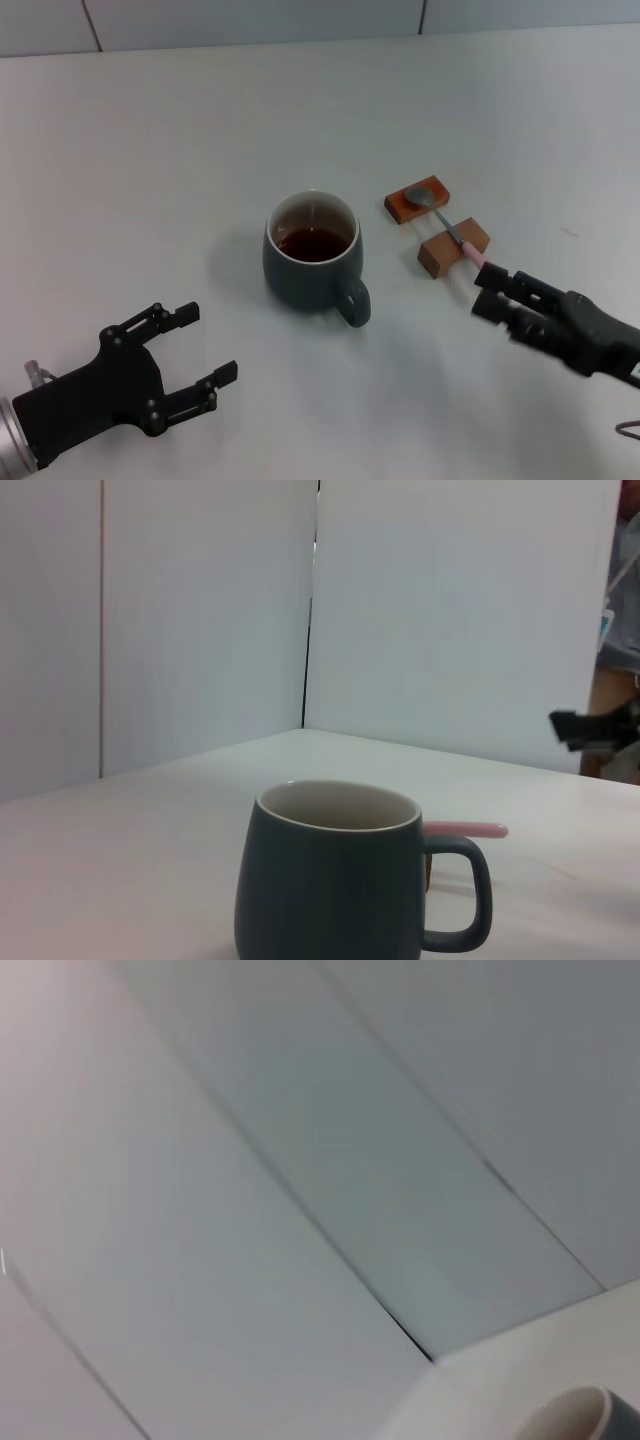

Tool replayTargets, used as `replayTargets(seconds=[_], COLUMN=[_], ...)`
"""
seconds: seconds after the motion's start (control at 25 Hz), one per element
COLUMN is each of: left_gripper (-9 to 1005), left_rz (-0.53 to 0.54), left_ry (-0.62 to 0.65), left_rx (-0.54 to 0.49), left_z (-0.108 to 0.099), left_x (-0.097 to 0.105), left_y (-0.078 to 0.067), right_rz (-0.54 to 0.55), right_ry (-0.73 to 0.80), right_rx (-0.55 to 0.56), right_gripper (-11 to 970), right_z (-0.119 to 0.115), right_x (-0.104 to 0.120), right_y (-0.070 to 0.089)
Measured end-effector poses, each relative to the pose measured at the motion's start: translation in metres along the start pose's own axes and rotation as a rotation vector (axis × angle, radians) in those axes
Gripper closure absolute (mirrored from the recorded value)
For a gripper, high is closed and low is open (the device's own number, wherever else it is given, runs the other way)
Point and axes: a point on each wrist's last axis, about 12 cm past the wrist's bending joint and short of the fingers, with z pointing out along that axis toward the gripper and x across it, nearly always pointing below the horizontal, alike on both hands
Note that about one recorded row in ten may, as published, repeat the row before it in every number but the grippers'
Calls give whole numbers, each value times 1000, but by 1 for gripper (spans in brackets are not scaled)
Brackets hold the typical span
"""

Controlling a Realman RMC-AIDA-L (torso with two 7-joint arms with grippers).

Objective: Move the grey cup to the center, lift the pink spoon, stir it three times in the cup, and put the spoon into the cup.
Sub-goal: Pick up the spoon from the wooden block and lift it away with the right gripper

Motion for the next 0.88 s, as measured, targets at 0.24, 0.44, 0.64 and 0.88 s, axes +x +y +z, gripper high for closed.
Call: replayTargets(seconds=[0.24,0.44,0.64,0.88], left_gripper=[187,187,187,187], left_rz=[3,3,0,-5], left_ry=[-5,-13,-18,-25], left_rx=[3,10,14,18], left_z=[1,1,2,2], left_x=[-1,-2,-3,-4], left_y=[1,0,1,0], right_rz=[419,687,809,833], right_ry=[-136,-227,-261,-264], right_rx=[102,214,266,307], right_gripper=[183,183,183,182], right_z=[-14,-34,-42,-41], right_x=[5,18,25,25], right_y=[-4,-8,-10,-15])
